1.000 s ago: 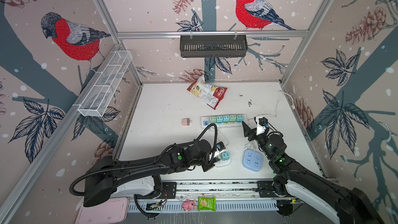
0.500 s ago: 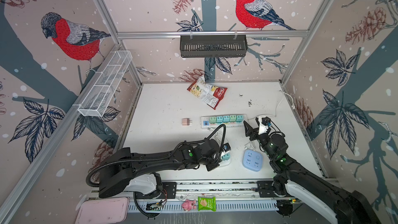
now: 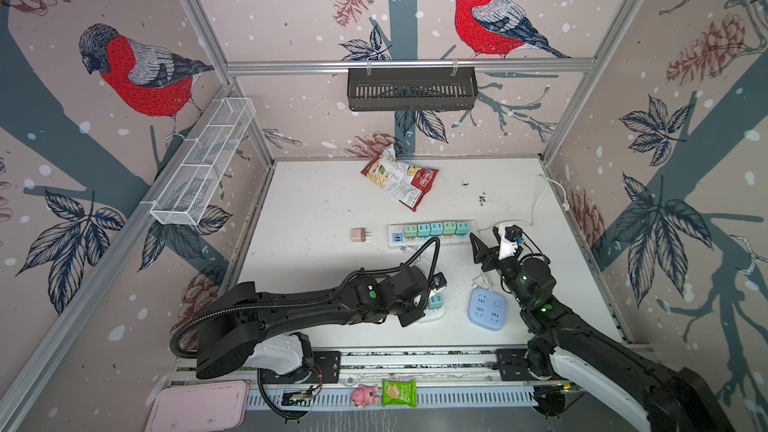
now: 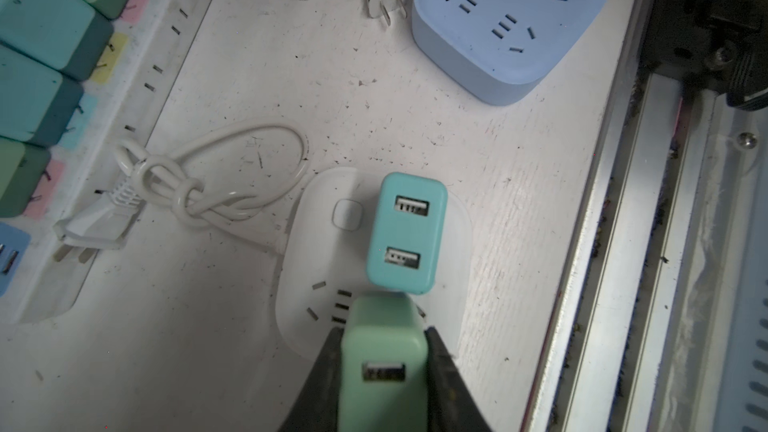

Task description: Insert the plug

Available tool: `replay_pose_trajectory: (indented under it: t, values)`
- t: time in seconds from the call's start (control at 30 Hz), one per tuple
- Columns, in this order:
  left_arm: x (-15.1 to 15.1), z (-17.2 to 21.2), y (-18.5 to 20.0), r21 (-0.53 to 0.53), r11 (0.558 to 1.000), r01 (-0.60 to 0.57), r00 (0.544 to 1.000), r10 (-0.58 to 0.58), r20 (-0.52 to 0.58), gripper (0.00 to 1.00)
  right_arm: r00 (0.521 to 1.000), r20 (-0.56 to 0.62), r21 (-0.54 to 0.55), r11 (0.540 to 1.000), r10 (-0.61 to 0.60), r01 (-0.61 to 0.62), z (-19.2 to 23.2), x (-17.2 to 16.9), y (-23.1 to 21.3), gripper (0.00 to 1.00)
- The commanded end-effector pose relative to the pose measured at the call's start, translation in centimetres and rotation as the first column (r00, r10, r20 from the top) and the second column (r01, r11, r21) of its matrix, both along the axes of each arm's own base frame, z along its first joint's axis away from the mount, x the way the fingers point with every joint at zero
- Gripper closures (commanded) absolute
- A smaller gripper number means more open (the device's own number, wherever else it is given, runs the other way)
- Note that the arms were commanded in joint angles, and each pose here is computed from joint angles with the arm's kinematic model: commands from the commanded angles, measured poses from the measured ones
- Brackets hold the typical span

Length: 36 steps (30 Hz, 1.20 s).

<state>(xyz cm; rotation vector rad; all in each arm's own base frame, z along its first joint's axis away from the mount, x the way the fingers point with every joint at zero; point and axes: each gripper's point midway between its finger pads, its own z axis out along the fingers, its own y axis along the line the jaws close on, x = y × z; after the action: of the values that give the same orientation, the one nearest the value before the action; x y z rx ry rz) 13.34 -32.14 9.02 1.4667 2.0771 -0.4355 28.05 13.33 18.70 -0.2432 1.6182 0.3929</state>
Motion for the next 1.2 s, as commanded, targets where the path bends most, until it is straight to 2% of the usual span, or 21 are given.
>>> replay_pose_trajectory:
  t: [0.0,0.37,0.57,0.63,0.73,0.8,0.9,0.93,1.0,1.03,1.07,1.13,1.17]
  values:
    - [-0.3,-0.1,-0.1,-0.007,1.000,0.012,1.000,-0.012,-0.016,1.00,1.000,0.021,0.023,1.000,0.006,-0.006,0.8,0.0,0.1,0.24]
    - [-0.9,-1.1,-0.6,-0.008,0.999,0.044,0.998,-0.045,-0.043,1.00,1.000,0.020,0.027,1.000,0.006,-0.006,0.8,0.0,0.1,0.24]
    - [-0.2,-2.0,0.5,0.071,0.997,-0.007,0.999,0.010,-0.034,1.00,1.000,0.021,0.030,1.000,0.004,-0.005,0.9,0.0,0.0,0.24]
    - [-0.1,-2.6,0.9,0.104,0.994,-0.018,0.999,0.022,-0.039,1.00,0.997,-0.020,0.069,0.994,-0.080,0.082,0.8,0.7,-1.2,0.24]
    - [-0.3,-3.2,1.1,0.124,0.992,-0.018,0.998,0.025,-0.052,1.00,0.951,-0.155,0.141,0.947,-0.266,0.288,1.0,1.9,-4.2,0.17]
    - [-0.4,-3.7,1.3,0.142,0.990,-0.016,0.998,0.025,-0.059,1.00,0.915,-0.244,0.173,0.914,-0.321,0.367,1.1,2.0,-5.2,0.15]
    - [-0.4,-4.3,1.4,0.154,0.988,-0.017,0.997,0.028,-0.066,1.00,0.823,-0.409,0.220,0.833,-0.394,0.508,0.1,1.3,-6.9,0.08]
    - [-0.6,-4.5,1.3,0.152,0.988,-0.016,0.997,0.027,-0.074,1.00,0.801,-0.453,0.223,0.820,-0.391,0.527,-0.6,0.9,-6.9,0.07]
    - [-0.7,-4.7,1.0,0.149,0.989,-0.013,0.996,0.027,-0.089,1.00,0.786,-0.518,0.212,0.840,-0.337,0.500,-2.3,0.2,-6.1,0.07]
    - [-0.7,-4.7,1.0,0.150,0.988,-0.021,0.995,0.036,-0.093,1.00,0.776,-0.552,0.203,0.853,-0.305,0.481,-3.4,-0.3,-5.5,0.00]
    - [-0.5,-4.6,1.0,0.152,0.988,-0.033,0.995,0.047,-0.090,0.94,0.758,-0.590,0.195,0.862,-0.279,0.468,-4.4,-0.8,-5.1,0.00]
    - [0.0,-3.9,1.0,0.136,0.989,-0.061,0.995,0.070,-0.067,0.63,0.706,-0.660,0.155,0.874,-0.255,0.461,-6.8,-2.0,-4.8,0.00]
    - [0.3,-3.4,0.9,0.123,0.990,-0.072,0.996,0.079,-0.052,0.54,0.688,-0.681,0.131,0.882,-0.252,0.453,-7.6,-2.4,-4.7,0.00]
